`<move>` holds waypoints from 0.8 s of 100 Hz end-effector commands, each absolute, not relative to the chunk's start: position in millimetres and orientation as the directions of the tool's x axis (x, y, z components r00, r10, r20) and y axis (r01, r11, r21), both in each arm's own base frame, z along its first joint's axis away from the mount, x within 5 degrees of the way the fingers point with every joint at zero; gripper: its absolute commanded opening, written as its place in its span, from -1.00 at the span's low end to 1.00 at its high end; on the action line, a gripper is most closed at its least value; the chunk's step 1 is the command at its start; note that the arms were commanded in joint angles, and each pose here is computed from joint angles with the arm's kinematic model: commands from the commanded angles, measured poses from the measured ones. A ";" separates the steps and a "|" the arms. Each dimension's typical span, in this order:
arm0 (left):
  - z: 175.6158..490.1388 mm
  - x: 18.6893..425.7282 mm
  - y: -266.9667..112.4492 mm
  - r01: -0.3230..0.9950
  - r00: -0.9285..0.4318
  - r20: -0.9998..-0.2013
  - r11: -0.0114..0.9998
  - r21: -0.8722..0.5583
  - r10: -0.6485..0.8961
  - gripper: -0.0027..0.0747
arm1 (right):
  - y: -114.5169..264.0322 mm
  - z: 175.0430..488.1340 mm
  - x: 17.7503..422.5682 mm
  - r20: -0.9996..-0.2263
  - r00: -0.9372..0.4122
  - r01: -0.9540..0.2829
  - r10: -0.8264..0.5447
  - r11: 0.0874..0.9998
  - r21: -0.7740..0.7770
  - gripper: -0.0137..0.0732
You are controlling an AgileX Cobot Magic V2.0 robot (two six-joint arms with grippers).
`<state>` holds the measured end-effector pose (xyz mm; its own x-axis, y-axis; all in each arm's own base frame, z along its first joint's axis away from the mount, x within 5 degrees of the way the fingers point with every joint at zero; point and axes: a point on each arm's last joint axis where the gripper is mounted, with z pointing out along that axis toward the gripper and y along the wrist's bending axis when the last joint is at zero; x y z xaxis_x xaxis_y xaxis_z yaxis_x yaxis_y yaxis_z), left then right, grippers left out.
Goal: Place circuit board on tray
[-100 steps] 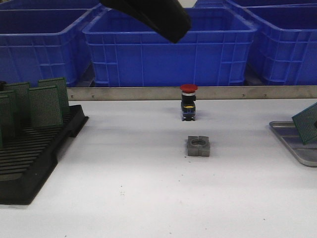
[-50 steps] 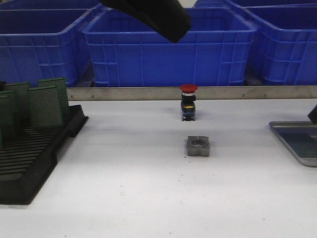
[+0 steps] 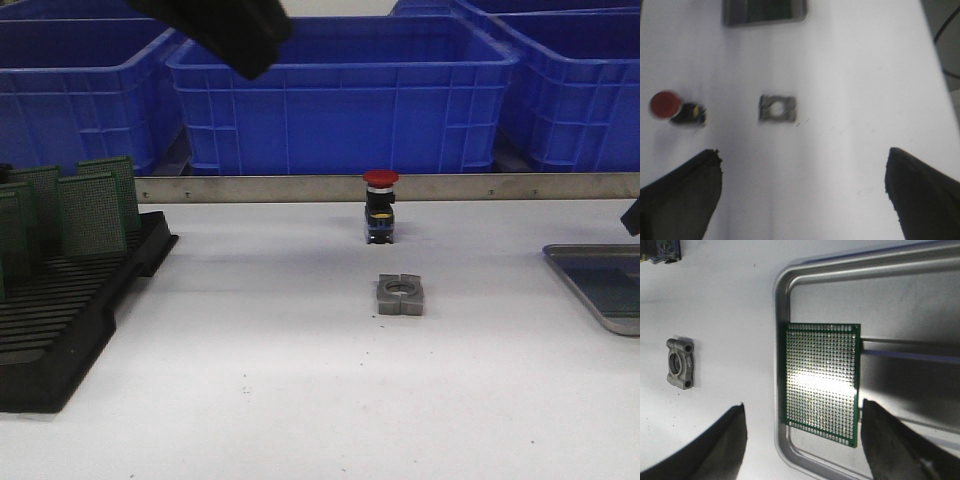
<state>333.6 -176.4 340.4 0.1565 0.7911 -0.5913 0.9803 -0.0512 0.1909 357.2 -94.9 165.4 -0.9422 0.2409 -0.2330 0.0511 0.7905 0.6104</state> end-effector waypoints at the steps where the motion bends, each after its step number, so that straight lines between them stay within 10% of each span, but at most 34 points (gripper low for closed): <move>1: 370.1 332.3 -147.0 0.964 0.157 -0.571 0.000 0.266 0.806 0.67 | -94.4 194.9 357.7 -0.303 -0.922 0.002 0.242 0.784 0.620 0.49; 36: 346.4 368.4 -66.7 0.944 -0.007 -0.375 0.130 0.303 0.927 0.67 | -94.7 195.0 358.1 -0.305 -0.921 0.002 0.243 0.786 0.618 0.49; 80: 298.5 399.1 -53.5 0.955 -0.046 -0.239 0.113 0.275 0.970 0.67 | -94.6 195.1 358.0 -0.305 -0.921 0.002 0.242 0.785 0.619 0.49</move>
<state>399.8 -53.3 274.2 -0.0594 0.9742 -0.2177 0.9778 0.1007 0.1839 357.2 -94.9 165.4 -0.9422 0.2409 -0.2330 0.0511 0.7905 0.6104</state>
